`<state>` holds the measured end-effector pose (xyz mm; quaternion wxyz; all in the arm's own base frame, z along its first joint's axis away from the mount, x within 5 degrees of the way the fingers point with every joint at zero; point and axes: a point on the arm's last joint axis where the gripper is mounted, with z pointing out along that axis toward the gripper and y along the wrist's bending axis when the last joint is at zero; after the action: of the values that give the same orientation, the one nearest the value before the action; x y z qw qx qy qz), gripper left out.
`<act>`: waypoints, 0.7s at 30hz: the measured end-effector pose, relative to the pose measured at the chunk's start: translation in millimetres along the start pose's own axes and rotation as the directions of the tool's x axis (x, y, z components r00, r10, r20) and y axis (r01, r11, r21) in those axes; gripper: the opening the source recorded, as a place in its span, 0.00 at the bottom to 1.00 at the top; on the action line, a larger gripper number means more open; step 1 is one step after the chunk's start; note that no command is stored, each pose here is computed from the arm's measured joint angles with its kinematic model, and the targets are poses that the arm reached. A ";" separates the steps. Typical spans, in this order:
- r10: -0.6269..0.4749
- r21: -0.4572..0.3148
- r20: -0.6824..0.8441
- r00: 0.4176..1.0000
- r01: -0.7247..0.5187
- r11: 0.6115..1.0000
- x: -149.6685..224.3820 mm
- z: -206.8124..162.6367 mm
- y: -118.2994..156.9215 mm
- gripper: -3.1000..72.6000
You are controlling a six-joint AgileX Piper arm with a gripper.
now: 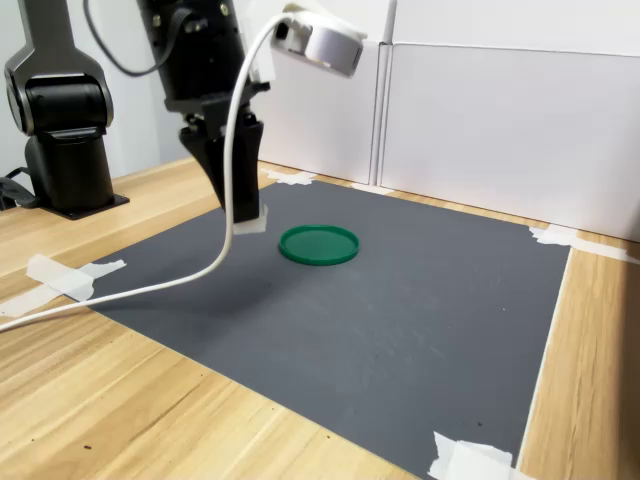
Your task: Grasp a white terminal and put it in the green lid.
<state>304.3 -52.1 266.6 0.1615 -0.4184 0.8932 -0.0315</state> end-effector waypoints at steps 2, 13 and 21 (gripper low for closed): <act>-0.008 -0.003 0.014 1.000 0.008 1.000 -11.5 -4.6 9.2 0.15; -0.062 -0.058 0.040 0.997 0.064 0.996 -58.6 -12.2 56.5 0.15; -0.100 -0.073 0.050 0.994 0.104 0.992 -77.6 -3.7 83.3 0.15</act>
<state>288.1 60.3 274.5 0.1644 -0.4700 0.8672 0.0035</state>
